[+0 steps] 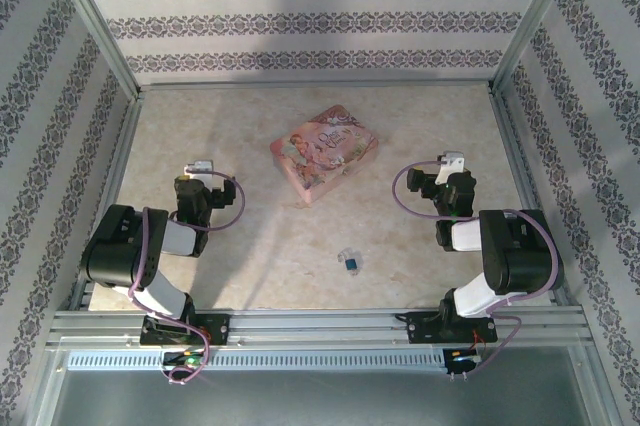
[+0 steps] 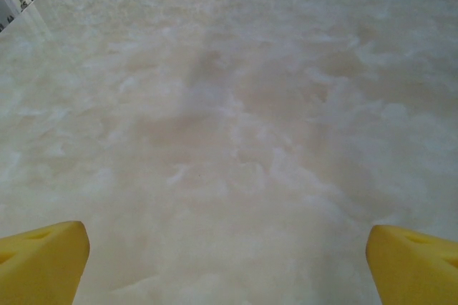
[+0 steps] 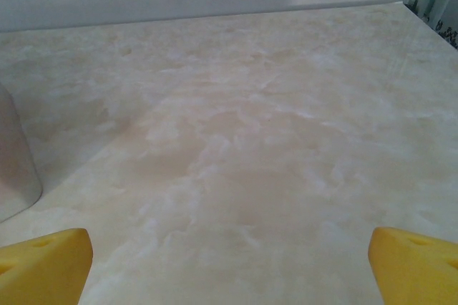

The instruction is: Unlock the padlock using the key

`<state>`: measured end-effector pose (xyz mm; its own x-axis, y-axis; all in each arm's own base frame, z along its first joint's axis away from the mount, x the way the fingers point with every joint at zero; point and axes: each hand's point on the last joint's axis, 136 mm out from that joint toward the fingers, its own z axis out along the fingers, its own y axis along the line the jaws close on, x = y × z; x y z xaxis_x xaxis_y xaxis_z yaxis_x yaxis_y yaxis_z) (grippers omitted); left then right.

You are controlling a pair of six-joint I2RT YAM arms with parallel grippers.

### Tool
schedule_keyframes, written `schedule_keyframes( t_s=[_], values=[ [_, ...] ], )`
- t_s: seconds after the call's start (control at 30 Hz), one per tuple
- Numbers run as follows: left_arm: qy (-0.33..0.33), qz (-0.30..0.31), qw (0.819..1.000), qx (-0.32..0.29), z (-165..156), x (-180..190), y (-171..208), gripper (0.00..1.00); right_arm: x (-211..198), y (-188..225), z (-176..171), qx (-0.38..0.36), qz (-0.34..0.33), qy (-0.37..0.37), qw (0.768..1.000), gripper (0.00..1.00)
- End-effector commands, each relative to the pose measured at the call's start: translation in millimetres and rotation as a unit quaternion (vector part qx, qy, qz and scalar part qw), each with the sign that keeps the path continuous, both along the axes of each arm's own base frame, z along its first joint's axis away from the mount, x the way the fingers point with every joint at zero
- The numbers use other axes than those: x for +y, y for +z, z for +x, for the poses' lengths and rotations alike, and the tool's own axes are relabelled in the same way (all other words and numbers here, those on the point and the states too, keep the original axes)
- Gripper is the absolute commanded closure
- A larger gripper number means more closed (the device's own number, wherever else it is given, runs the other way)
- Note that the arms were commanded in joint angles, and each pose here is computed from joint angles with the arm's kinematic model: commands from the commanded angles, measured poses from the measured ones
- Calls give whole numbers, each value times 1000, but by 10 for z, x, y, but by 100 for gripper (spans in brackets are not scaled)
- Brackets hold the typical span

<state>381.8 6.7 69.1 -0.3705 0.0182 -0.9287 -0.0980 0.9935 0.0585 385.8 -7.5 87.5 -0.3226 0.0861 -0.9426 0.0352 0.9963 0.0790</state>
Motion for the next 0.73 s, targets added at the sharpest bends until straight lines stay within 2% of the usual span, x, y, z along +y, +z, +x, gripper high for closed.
schedule_keyframes(
  t_s=[0.0, 0.7],
  values=[
    [-5, 3, 1000, -26, 155, 25, 204, 1, 21, 106, 45, -14, -14, -2, 1000, 2],
    [-4, -3, 1000, -30, 154, 60, 205, 1, 59, 190, 128, -20, -29, -1, 999, 2]
  ],
)
